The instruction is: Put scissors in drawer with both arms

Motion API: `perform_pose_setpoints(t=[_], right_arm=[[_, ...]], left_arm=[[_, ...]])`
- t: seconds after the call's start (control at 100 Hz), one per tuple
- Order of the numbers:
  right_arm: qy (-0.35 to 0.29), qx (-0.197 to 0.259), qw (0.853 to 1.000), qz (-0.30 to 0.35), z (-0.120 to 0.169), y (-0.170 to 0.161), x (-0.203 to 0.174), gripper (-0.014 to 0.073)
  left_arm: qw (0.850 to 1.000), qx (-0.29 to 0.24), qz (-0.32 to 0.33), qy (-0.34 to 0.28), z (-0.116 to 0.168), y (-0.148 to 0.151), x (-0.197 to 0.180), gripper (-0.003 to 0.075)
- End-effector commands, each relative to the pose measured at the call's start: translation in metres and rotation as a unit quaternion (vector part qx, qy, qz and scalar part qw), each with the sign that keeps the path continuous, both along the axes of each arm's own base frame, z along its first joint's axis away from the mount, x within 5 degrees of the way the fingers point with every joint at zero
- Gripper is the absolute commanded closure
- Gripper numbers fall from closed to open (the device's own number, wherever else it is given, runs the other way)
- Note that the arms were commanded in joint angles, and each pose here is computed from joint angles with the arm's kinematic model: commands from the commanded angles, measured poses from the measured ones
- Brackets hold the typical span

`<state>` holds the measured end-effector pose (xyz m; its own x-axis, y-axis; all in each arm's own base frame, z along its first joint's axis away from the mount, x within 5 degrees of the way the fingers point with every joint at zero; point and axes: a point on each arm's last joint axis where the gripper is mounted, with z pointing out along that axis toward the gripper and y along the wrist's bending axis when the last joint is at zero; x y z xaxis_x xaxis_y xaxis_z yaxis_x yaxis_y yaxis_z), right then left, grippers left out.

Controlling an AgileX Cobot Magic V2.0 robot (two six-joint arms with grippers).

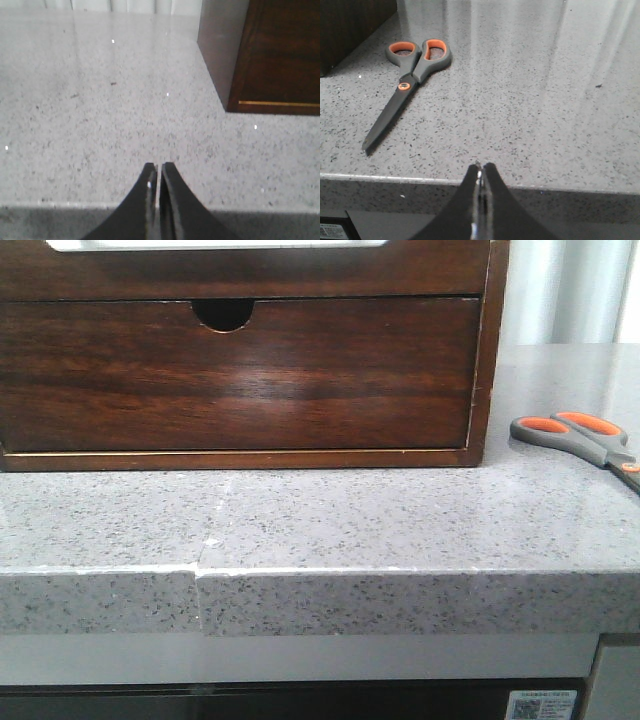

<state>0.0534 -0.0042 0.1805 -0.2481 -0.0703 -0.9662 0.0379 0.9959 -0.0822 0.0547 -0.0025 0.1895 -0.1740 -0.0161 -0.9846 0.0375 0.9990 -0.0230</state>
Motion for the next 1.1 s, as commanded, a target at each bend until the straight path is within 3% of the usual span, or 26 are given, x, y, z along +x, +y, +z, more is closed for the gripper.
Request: perform_pose_setpoints(t=[0.0,0.17,0.3,0.78,0.9,1.09], right_arm=[[-0.016,-0.001,1.0,0.003,-0.005,0.0,0.0,0.0656],[-0.071,0.004,0.997,0.007,0.005,0.001,0.002,0.0656],[-0.113,0.009,0.994,0.01,0.012,0.002,0.002,0.0656],[-0.124,0.009,0.992,0.011,0.014,0.002,0.003,0.0656],[-0.161,0.007,0.987,0.013,0.021,0.003,0.002,0.0656],[-0.176,0.035,0.984,0.012,0.027,0.003,0.002,0.0656]], left_arm=[[0.997,-0.002,-0.002,-0.074,0.007,0.0,0.0,0.0742],[0.991,-0.005,-0.001,-0.137,0.019,0.0,0.0,0.0742],[0.991,-0.005,-0.001,-0.137,0.019,0.0,0.0,0.0742],[0.991,-0.006,-0.001,-0.137,0.019,0.0,0.0,0.0742],[0.991,-0.007,-0.001,-0.137,0.019,0.0,0.0,0.0742],[0.985,-0.029,0.001,-0.171,0.026,0.001,-0.001,0.0742]])
